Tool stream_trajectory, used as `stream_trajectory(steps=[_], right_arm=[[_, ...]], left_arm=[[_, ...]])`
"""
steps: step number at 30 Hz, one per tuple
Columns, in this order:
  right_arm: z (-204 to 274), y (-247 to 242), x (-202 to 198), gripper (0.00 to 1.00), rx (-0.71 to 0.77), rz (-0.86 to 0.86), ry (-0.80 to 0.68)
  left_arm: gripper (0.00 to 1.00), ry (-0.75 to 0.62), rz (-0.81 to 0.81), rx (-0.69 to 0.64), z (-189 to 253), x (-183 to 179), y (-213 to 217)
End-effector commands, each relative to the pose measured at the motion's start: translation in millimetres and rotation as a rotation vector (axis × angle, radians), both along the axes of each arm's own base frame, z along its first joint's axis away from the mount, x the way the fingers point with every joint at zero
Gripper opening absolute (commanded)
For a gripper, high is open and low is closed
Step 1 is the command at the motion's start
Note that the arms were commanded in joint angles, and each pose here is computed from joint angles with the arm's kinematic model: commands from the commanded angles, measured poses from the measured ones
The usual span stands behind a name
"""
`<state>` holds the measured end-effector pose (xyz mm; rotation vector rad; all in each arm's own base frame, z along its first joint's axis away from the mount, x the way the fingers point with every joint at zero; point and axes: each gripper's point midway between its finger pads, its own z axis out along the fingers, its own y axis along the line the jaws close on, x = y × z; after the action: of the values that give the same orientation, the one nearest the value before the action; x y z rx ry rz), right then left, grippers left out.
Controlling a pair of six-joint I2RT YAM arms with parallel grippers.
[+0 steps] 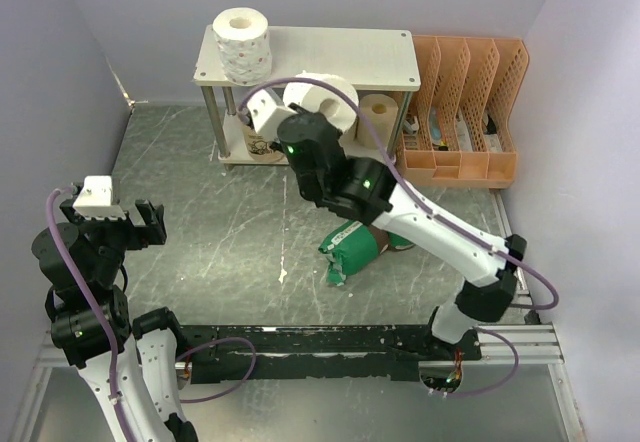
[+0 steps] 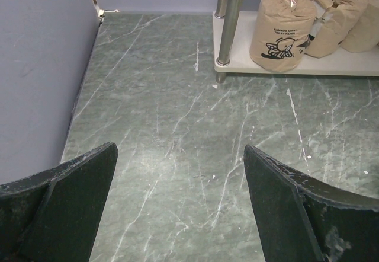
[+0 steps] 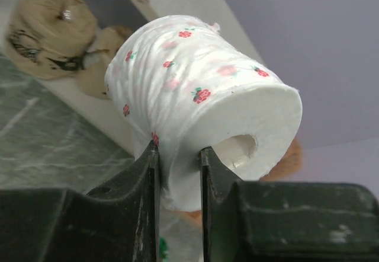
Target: Place and organize the paper towels onto the shelf
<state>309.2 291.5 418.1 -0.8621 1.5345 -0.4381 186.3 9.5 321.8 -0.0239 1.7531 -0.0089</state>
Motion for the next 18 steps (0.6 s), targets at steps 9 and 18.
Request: stream_trajectory(steps=[9, 18], right_arm=[[96, -5, 54, 0.0, -0.174, 0.018, -0.202], [75, 15, 98, 0.0, -0.185, 0.043, -0.211]], left_arm=[[0.98, -0.066, 0.01, 0.03, 12, -7, -1], [0.98, -0.07, 0.011, 0.032, 13, -7, -1]])
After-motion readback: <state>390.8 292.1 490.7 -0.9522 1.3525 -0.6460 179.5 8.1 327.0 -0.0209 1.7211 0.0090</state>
